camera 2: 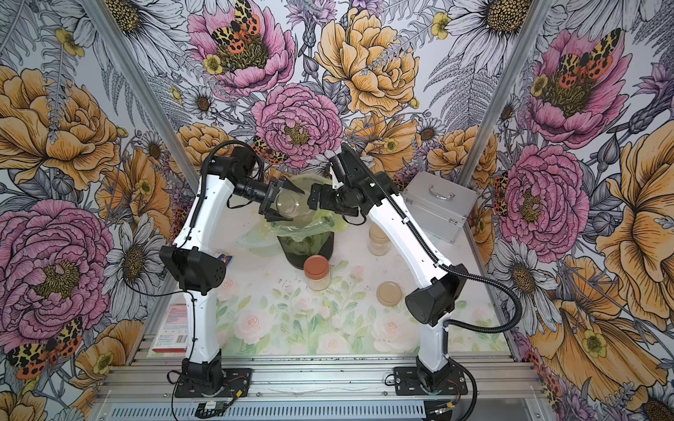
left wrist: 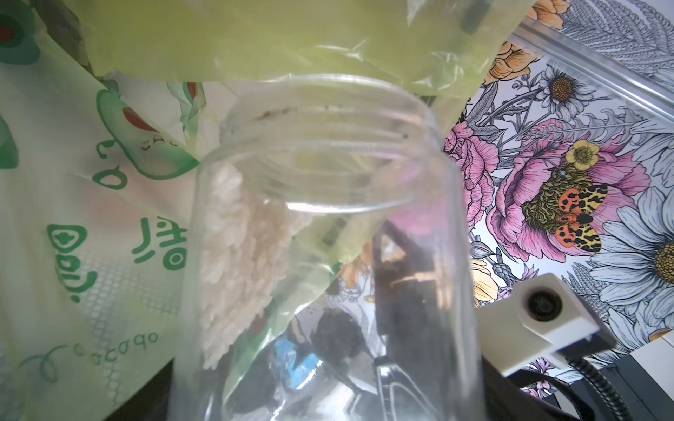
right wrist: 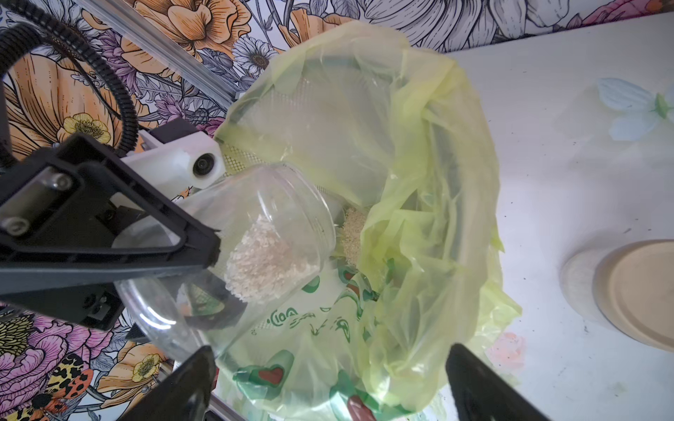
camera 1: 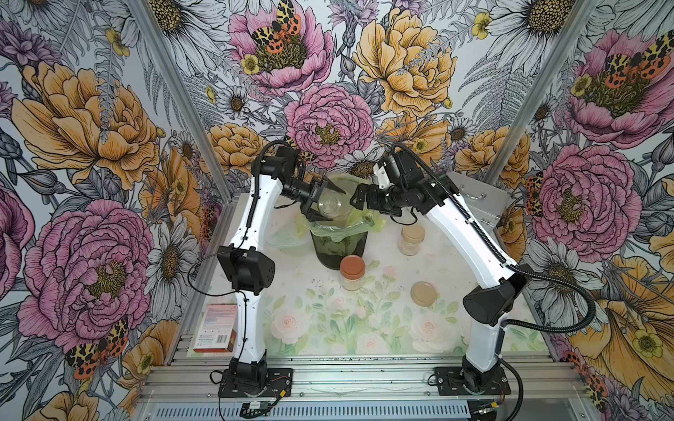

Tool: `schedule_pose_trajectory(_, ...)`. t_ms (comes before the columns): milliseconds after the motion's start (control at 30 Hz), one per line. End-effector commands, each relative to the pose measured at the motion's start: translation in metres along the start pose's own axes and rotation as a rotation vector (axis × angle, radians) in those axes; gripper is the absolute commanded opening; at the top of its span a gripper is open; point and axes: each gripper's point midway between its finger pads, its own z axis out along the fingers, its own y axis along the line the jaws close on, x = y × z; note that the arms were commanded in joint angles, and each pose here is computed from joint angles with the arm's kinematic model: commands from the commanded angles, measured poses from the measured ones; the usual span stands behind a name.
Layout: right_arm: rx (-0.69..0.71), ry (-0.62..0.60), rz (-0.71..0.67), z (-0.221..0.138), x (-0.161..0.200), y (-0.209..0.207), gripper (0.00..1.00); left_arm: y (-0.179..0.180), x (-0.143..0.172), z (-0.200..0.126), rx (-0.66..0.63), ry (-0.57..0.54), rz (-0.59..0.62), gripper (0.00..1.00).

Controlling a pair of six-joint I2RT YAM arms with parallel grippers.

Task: Empty moldy rice from jars
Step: Adjust the trash bin at the center of the board.

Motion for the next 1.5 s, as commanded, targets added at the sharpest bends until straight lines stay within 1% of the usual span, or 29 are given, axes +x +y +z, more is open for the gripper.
schedule_pose_trajectory(0,-0.060,-0.074,-0.031,-0.028,-0.011,0.019,0.99,-0.003,0.019,-0.004,0.004,0.047,-0.074,0.00)
schedule_pose_trajectory(67,-0.058,-0.077,-0.034,-0.030,-0.011,0.019,1.00,-0.012,0.022,-0.005,0.030,0.052,-0.040,0.00)
schedule_pose_trajectory(133,-0.055,-0.084,-0.037,-0.032,-0.012,0.019,0.99,-0.013,0.023,-0.008,0.034,0.045,-0.039,0.00)
schedule_pose_trajectory(200,-0.056,-0.089,-0.037,-0.034,-0.013,0.019,1.00,-0.017,0.021,-0.012,0.048,0.030,-0.007,0.00)
schedule_pose_trajectory(233,-0.056,-0.090,-0.037,-0.034,-0.013,0.019,1.00,-0.014,0.021,-0.012,0.039,0.030,-0.002,0.00)
schedule_pose_trajectory(333,-0.074,-0.087,-0.033,-0.034,-0.013,0.023,1.00,0.005,0.020,-0.010,-0.015,0.023,-0.048,0.00)
schedule_pose_trajectory(367,-0.080,-0.085,-0.032,-0.034,-0.013,0.024,0.99,0.004,0.020,-0.010,-0.015,0.015,-0.045,0.00)
schedule_pose_trajectory(433,-0.092,-0.088,-0.026,-0.038,-0.013,0.026,1.00,-0.016,0.019,-0.014,0.038,-0.004,0.017,0.00)
schedule_pose_trajectory(467,-0.095,-0.093,-0.023,-0.039,-0.014,0.027,1.00,-0.020,0.018,-0.016,0.052,-0.007,0.031,0.00)
schedule_pose_trajectory(567,-0.136,-0.095,-0.006,-0.041,-0.016,0.035,0.99,-0.013,0.011,-0.021,0.040,-0.030,-0.010,0.00)
schedule_pose_trajectory(633,-0.165,-0.092,0.009,-0.042,-0.017,0.040,1.00,-0.023,0.014,-0.023,0.063,-0.044,0.024,0.00)
schedule_pose_trajectory(733,-0.208,-0.083,0.027,-0.041,-0.017,0.048,0.99,-0.021,0.018,-0.020,0.058,-0.029,0.035,0.00)
schedule_pose_trajectory(867,-0.268,-0.060,0.072,-0.038,-0.017,0.058,0.99,-0.024,0.016,-0.025,0.065,-0.050,0.066,0.00)
schedule_pose_trajectory(1067,-0.376,-0.026,0.159,-0.034,-0.016,0.073,1.00,-0.024,0.011,-0.030,0.060,-0.089,0.035,0.00)
schedule_pose_trajectory(1133,-0.396,-0.027,0.175,-0.034,-0.016,0.076,1.00,-0.024,0.011,-0.029,0.060,-0.084,0.032,0.00)
schedule_pose_trajectory(1167,-0.401,-0.035,0.159,-0.035,-0.016,0.077,1.00,-0.021,0.010,-0.028,0.055,-0.081,0.022,0.00)
schedule_pose_trajectory(1233,-0.379,-0.070,0.081,-0.037,-0.015,0.076,1.00,-0.020,0.011,-0.030,0.053,-0.087,0.005,0.00)
schedule_pose_trajectory(1300,-0.326,-0.090,0.001,-0.031,-0.009,0.065,0.99,-0.027,0.016,-0.029,0.067,-0.081,0.025,0.00)
schedule_pose_trajectory(1367,-0.323,-0.093,-0.047,-0.030,-0.007,0.064,0.99,-0.024,0.015,-0.024,0.064,-0.058,0.039,0.00)
schedule_pose_trajectory(1433,-0.327,-0.101,-0.074,-0.032,-0.007,0.066,1.00,-0.012,0.011,-0.024,0.040,-0.058,-0.008,0.00)
schedule_pose_trajectory(1467,-0.333,-0.098,-0.075,-0.033,-0.007,0.067,1.00,-0.013,0.013,-0.026,0.042,-0.069,-0.023,0.00)
